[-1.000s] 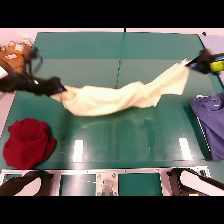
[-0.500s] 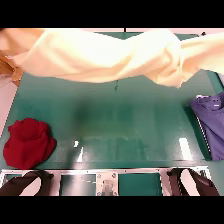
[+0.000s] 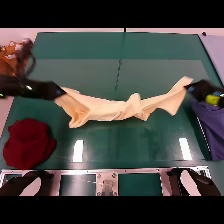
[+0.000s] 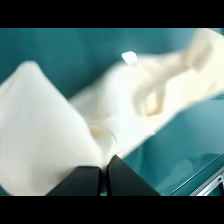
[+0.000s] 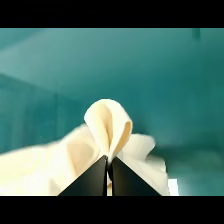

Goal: Fold the shirts.

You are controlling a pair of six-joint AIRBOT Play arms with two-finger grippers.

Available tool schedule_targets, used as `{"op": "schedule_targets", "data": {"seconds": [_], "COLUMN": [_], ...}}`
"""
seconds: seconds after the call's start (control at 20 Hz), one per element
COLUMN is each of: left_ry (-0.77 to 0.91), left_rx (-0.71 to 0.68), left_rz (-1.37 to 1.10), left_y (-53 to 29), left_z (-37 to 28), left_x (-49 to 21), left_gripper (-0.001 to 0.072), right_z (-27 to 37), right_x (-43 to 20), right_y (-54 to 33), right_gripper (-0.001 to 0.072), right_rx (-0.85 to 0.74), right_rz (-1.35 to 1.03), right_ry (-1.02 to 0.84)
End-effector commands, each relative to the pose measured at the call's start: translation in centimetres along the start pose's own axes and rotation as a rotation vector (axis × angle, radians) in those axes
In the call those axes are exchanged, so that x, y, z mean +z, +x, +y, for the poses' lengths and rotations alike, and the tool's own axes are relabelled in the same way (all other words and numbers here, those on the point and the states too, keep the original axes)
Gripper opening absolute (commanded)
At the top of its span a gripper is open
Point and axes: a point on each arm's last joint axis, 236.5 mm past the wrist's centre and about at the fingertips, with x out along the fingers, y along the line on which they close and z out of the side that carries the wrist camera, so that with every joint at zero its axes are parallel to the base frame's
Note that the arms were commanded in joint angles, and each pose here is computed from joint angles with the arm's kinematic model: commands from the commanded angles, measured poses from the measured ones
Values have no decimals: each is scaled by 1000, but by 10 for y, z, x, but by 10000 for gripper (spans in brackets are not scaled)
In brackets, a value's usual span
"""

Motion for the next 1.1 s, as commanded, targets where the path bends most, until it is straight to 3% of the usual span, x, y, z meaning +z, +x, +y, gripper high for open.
{"op": "schedule_targets", "data": {"seconds": [0.0, 0.4, 0.45, 0.5, 0.55, 0.75, 1.05], "left_ry": [-164, -55, -64, -76, -89, -120, -137], "left_rx": [-9, 64, 63, 58, 52, 81, 108], "left_rz": [-3, -115, -85, -52, -26, -14, -18], "left_y": [65, 48, 53, 59, 64, 78, 86], "left_z": [49, 56, 60, 63, 65, 84, 97], "left_x": [-56, -1, -8, -15, -21, -23, -22], "left_gripper": [27, 27, 27, 27, 27, 27, 27], "right_z": [-62, -60, -62, -61, -57, -3, 35], "right_x": [-67, -20, -19, -11, 4, 54, -90], "right_y": [69, 76, 76, 73, 67, 46, 173], "right_gripper": [14, 21, 175, 412, 497, 497, 496], "right_rx": [-56, -64, -68, -69, -66, 8, 72], "right_rz": [168, 118, 119, 99, 67, 3, 460], "right_ry": [105, 58, 59, 59, 58, -34, -77]}}
